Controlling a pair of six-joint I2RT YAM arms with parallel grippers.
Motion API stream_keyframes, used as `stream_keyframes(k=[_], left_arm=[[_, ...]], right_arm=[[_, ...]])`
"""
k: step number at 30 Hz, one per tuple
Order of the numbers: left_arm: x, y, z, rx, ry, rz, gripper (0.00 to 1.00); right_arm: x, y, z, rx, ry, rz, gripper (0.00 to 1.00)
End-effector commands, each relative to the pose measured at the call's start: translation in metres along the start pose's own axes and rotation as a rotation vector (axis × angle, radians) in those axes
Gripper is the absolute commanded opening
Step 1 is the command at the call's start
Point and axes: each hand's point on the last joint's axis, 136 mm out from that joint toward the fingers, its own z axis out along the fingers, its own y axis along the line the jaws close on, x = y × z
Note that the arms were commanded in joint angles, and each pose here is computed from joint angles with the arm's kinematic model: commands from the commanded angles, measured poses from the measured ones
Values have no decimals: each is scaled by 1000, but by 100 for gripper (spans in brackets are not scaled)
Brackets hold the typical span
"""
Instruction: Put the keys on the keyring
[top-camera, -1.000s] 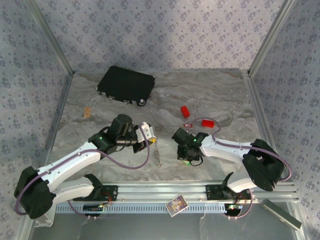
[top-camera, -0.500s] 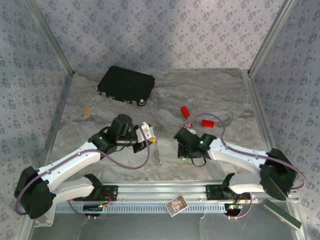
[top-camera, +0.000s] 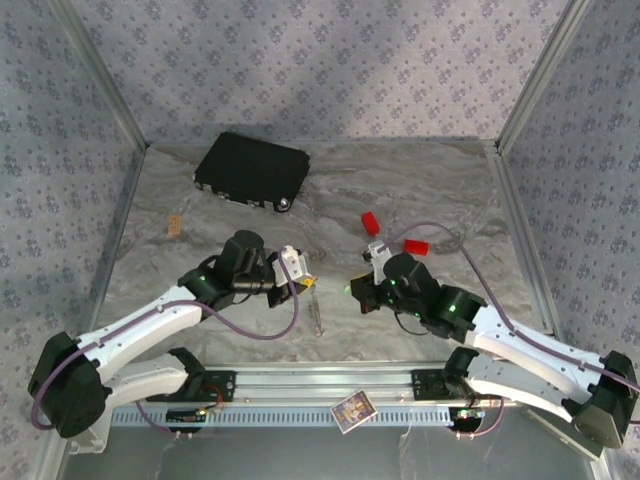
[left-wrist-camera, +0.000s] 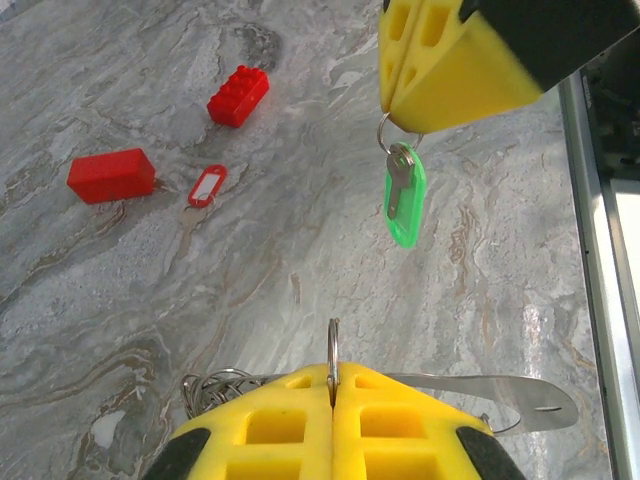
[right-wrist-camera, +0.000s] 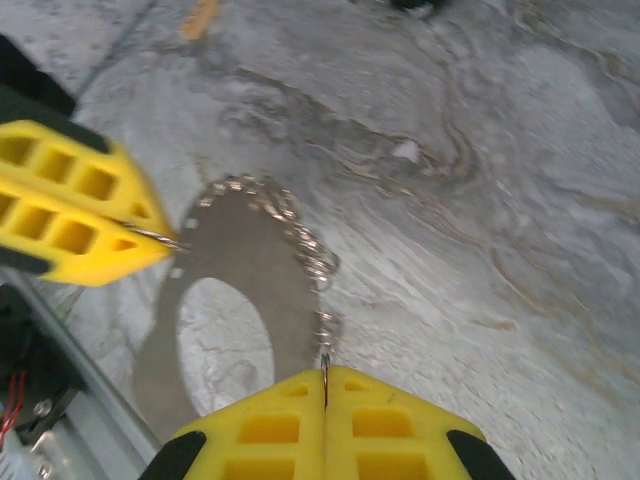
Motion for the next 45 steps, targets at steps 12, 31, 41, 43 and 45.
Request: stream_keyframes(k=[12,31,41,43,45], left_arm=[[-15,-6,0,36,-72,-4,0],[-14,-6,3,44,-69,2,0],[-13,-12,2,73,-73,15,0],[-13,-14,2,84,-76,21,0],[-14,-16,1,93,-80,27,0]], right_arm=[[-21,49,0,-225,-30,-197,0],[-29,61,28,-262,-6,-225,0],[-31,42,34,-181,-9,-170,0],[-32,38,33,-170,-15,-149,0],[-31,33,34,-152,-13,-130,0]])
